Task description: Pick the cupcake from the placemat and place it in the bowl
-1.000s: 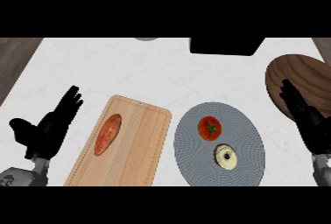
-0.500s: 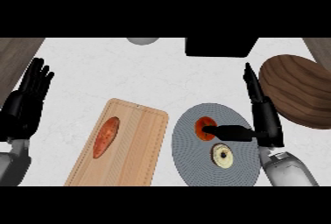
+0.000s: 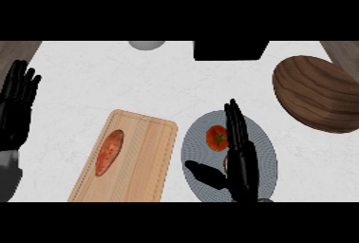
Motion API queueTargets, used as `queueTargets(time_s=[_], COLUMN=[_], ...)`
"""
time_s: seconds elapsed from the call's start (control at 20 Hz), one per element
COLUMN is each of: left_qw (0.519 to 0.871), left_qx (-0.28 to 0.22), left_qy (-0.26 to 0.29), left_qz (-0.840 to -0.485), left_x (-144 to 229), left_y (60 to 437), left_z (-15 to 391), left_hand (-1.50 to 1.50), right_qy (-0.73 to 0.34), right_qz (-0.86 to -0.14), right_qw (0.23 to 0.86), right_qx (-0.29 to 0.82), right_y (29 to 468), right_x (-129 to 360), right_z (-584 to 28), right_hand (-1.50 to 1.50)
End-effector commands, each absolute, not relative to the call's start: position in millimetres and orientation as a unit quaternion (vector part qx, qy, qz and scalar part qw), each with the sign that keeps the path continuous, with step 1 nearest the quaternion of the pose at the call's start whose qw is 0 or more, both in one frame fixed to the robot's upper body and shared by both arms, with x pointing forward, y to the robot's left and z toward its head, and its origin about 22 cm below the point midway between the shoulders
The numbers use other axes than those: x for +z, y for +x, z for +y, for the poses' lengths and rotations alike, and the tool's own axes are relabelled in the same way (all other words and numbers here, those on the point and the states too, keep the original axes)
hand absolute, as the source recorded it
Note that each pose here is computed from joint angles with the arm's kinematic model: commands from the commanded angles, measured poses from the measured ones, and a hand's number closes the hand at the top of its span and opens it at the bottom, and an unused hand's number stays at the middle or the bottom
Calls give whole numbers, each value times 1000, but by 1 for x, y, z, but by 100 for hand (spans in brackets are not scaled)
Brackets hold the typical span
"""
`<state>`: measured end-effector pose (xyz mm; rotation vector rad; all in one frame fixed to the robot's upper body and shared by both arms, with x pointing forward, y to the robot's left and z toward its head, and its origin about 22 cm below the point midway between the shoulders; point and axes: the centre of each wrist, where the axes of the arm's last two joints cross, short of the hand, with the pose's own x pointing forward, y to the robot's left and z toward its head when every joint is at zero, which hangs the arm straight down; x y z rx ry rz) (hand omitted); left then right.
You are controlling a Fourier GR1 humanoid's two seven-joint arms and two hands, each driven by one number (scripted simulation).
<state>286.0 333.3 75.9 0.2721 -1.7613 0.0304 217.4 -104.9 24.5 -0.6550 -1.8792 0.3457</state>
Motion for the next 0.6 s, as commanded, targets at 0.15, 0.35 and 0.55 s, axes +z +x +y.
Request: queueTargets(time_s=[0.15, 0.35, 0.55], left_qw=[627, 622, 625], left_qx=[29, 26, 20], left_qy=[135, 123, 128], left_qz=[-767, -773, -770], left_x=[79, 78, 70], left_y=[286, 284, 281], left_z=[343, 338, 343], left_hand=[0, 0, 0], right_qy=[-382, -396, -387], right_qz=[-691, -601, -533], right_qw=[575, 634, 666], right_qx=[214, 283, 350], right_y=[188, 178, 153], right_x=[41, 64, 94], right_z=[-104, -105, -103], right_hand=[-150, -150, -150])
